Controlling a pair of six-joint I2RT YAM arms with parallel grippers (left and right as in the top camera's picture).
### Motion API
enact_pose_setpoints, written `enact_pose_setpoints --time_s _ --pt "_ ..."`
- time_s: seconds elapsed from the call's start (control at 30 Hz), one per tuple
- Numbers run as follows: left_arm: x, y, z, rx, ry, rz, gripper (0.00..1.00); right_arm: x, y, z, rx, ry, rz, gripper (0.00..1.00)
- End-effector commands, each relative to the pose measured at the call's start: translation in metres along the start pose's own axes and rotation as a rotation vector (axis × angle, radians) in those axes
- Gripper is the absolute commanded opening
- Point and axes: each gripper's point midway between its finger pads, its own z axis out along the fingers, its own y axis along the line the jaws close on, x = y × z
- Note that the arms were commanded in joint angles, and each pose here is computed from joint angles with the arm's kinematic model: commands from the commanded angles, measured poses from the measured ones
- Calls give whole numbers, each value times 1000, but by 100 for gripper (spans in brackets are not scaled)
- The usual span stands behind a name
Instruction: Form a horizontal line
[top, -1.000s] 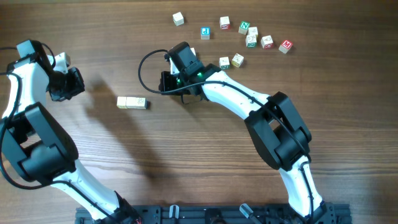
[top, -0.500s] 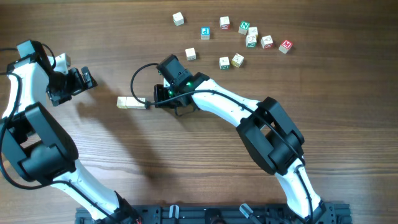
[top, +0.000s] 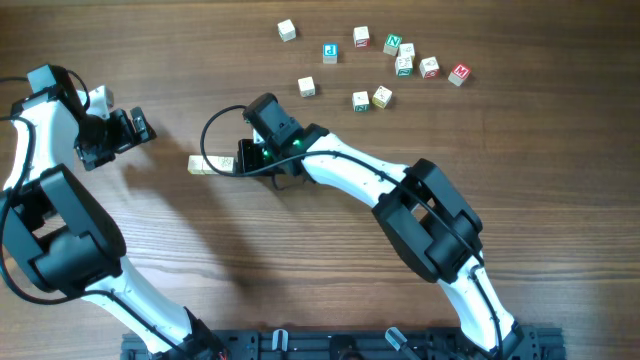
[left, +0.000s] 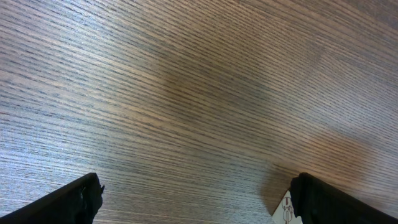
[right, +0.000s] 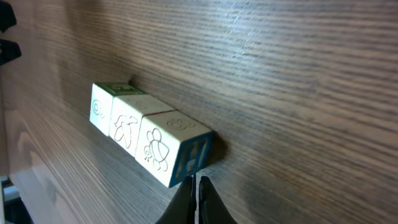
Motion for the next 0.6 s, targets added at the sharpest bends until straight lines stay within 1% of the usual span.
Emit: enact_pose_setpoints --time_s 0.0,0.43,0.57 --pt "-2 1 0 1 -4 -3 100 8 -17 16 35 15 41 4" --pt "-3 1 0 1 -4 -3 100 9 -7 20 9 3 28 4" --pt "-3 1 0 1 -4 -3 100 10 -11 25 13 7 53 4"
